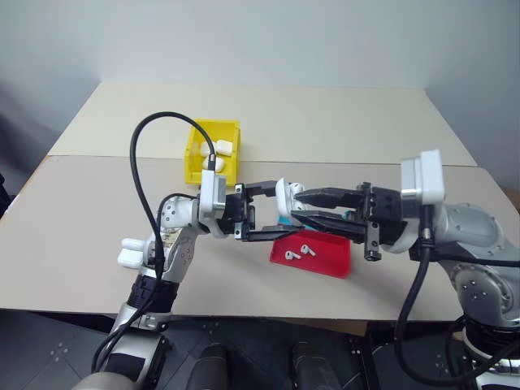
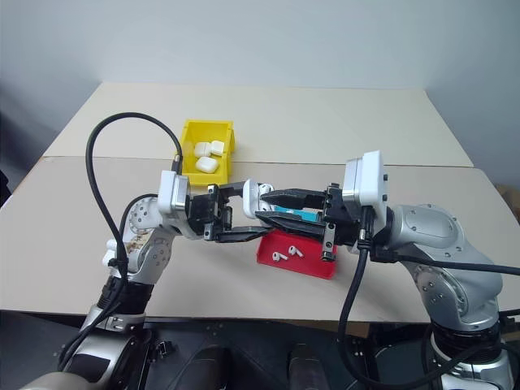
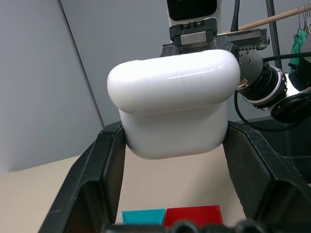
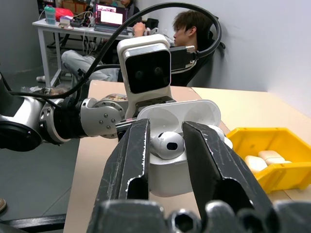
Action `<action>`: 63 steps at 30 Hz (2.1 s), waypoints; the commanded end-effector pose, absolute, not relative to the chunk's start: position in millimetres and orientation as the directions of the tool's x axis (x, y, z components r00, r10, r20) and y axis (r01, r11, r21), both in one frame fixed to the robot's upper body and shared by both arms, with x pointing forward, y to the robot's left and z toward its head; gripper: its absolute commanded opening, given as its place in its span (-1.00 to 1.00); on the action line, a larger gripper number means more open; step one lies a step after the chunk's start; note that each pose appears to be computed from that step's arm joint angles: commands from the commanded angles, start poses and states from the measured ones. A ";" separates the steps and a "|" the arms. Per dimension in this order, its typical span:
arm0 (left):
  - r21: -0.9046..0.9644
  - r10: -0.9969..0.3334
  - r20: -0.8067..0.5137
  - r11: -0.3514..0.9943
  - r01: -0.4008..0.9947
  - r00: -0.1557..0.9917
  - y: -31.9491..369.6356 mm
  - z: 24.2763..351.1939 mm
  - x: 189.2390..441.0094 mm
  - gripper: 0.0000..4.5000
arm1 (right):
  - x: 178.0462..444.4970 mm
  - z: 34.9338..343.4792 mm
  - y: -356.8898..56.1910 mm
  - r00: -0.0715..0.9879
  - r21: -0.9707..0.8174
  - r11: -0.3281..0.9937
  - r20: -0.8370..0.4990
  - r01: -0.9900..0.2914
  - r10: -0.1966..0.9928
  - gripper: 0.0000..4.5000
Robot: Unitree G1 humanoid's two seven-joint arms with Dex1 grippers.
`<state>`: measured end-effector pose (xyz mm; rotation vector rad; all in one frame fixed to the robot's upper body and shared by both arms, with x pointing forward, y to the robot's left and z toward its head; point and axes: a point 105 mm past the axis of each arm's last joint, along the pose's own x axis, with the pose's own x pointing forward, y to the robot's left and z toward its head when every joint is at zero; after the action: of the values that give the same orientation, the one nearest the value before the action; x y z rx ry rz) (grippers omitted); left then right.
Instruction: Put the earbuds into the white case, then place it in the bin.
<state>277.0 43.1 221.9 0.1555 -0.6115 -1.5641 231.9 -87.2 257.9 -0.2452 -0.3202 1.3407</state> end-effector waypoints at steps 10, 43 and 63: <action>0.508 -0.965 0.241 0.035 0.860 -0.104 40.8 222.5 278.1 0.23 | 222.4 299.1 -107.8 0.184 -0.473 0.186 0.051 -0.861 0.982 -0.38; 0.547 -0.972 0.220 0.050 0.836 -0.086 32.4 223.3 284.2 0.23 | 255.6 281.3 -59.7 0.228 -0.642 -0.137 -0.452 -0.754 0.862 -0.97; 0.539 -0.971 0.237 0.142 0.830 0.012 39.5 225.9 292.8 0.23 | 258.3 326.5 -85.7 0.306 -0.677 0.119 -0.164 -0.727 0.938 -0.97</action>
<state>293.8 35.4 211.8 0.2474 -0.5731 -1.4929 259.1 -78.9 308.2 -0.7939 -0.2703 1.3163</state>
